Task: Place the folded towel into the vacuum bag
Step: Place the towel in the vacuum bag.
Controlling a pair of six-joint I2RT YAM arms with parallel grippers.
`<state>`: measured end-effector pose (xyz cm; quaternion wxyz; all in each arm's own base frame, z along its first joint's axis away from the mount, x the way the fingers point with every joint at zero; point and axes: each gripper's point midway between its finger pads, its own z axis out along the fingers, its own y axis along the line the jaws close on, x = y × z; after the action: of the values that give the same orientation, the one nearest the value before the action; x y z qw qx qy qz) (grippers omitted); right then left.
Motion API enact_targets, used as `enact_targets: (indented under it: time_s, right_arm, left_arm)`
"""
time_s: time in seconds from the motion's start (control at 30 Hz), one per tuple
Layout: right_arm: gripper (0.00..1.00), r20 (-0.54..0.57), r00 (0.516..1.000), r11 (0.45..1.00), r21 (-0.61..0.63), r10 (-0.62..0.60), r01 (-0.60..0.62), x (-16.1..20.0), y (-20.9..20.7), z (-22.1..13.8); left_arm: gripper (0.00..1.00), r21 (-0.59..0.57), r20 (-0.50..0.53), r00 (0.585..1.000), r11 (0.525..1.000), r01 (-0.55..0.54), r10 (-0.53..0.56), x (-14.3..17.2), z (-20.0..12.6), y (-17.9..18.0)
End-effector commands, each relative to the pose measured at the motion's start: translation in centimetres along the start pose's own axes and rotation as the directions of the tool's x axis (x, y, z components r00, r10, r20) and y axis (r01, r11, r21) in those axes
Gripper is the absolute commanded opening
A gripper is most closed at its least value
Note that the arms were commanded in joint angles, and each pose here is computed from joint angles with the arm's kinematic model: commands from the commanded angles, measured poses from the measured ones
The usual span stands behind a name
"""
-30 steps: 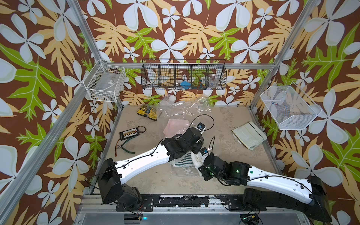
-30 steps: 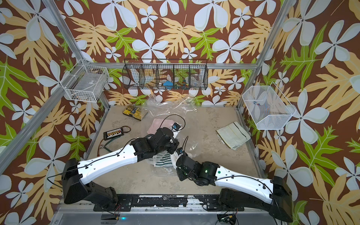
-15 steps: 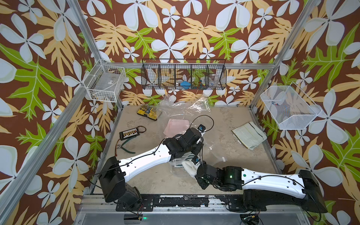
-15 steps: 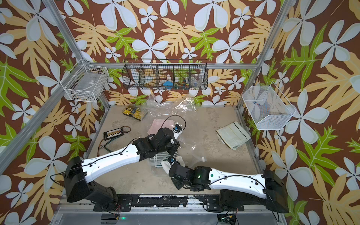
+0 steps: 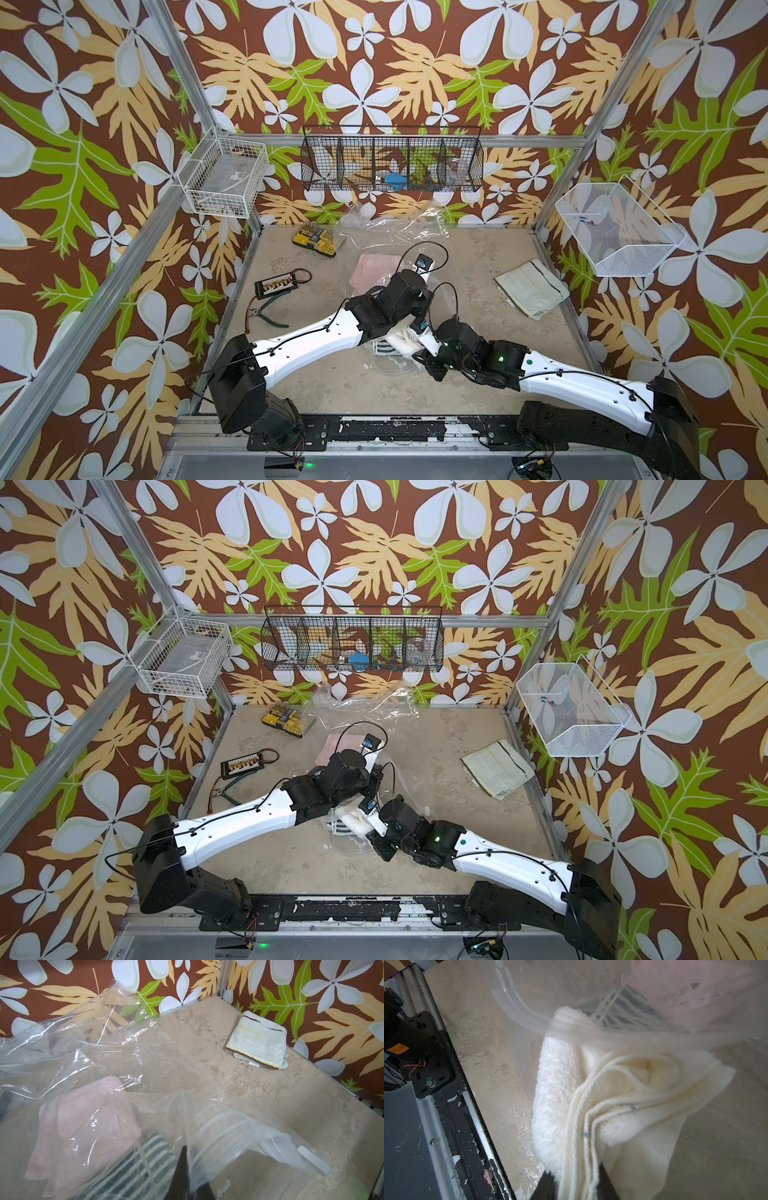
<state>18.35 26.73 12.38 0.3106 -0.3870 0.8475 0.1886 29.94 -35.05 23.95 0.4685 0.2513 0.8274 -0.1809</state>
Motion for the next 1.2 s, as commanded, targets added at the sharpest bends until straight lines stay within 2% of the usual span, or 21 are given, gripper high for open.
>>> enact_targets:
  time_s: [0.0, 0.1, 0.23, 0.33, 0.47, 0.6, 0.9, 0.97, 1.03, 1.17]
  right_arm:
    - [0.02, -0.048, 0.934, 0.831, 0.474, 0.353, -0.290, 5.4, -8.8, -1.2]
    - [0.02, -0.055, 0.930, 0.827, 0.478, 0.362, -0.294, 5.6, -8.9, -1.1]
    - [0.01, -0.065, 0.929, 0.867, 0.386, 0.365, -0.314, 5.7, -7.3, -0.9]
    - [0.02, -0.028, 0.923, 0.850, 0.401, 0.383, -0.340, 6.2, -7.8, -1.3]
    - [0.02, 0.048, 0.893, 0.802, 0.421, 0.448, -0.425, 4.0, -10.1, -1.7]
    - [0.02, 0.076, 0.905, 0.780, 0.480, 0.419, -0.402, 1.9, -11.6, -2.1]
    - [0.02, 0.146, 0.916, 0.796, 0.457, 0.374, -0.398, -2.0, -11.7, -3.5]
    - [0.02, 0.162, 0.921, 0.786, 0.482, 0.355, -0.388, -2.6, -12.2, -4.1]
    - [0.02, 0.156, 0.923, 0.759, 0.530, 0.351, -0.378, -2.0, -13.4, -3.8]
    - [0.01, 0.130, 0.895, 0.704, 0.573, 0.427, -0.420, 1.8, -16.2, -0.7]
  left_arm:
    - [0.00, 0.184, -0.161, 0.984, 0.982, -0.049, 0.080, 3.6, -1.5, -2.9]
    - [0.00, 0.184, -0.185, 0.979, 0.981, -0.055, 0.090, 4.4, -1.0, -3.0]
    - [0.00, 0.165, -0.192, 0.976, 0.984, -0.073, 0.105, 4.8, -0.7, -2.6]
    - [0.00, 0.162, -0.189, 0.976, 0.983, -0.081, 0.111, 4.3, -0.6, -2.6]
    - [0.00, 0.202, -0.199, 0.976, 0.978, -0.051, 0.092, 4.6, -1.0, -3.3]
    - [0.00, 0.205, -0.217, 0.972, 0.978, -0.049, 0.094, 5.4, -0.7, -3.3]
    - [0.00, 0.230, -0.210, 0.974, 0.973, -0.032, 0.081, 4.8, -0.1, -4.1]
    - [0.00, 0.233, -0.205, 0.976, 0.972, -0.028, 0.077, 4.6, -0.2, -4.2]
    - [0.00, 0.241, -0.205, 0.976, 0.970, -0.023, 0.074, 4.5, -0.4, -4.4]
    - [0.00, 0.253, -0.205, 0.976, 0.967, -0.014, 0.068, 4.5, -0.2, -4.7]
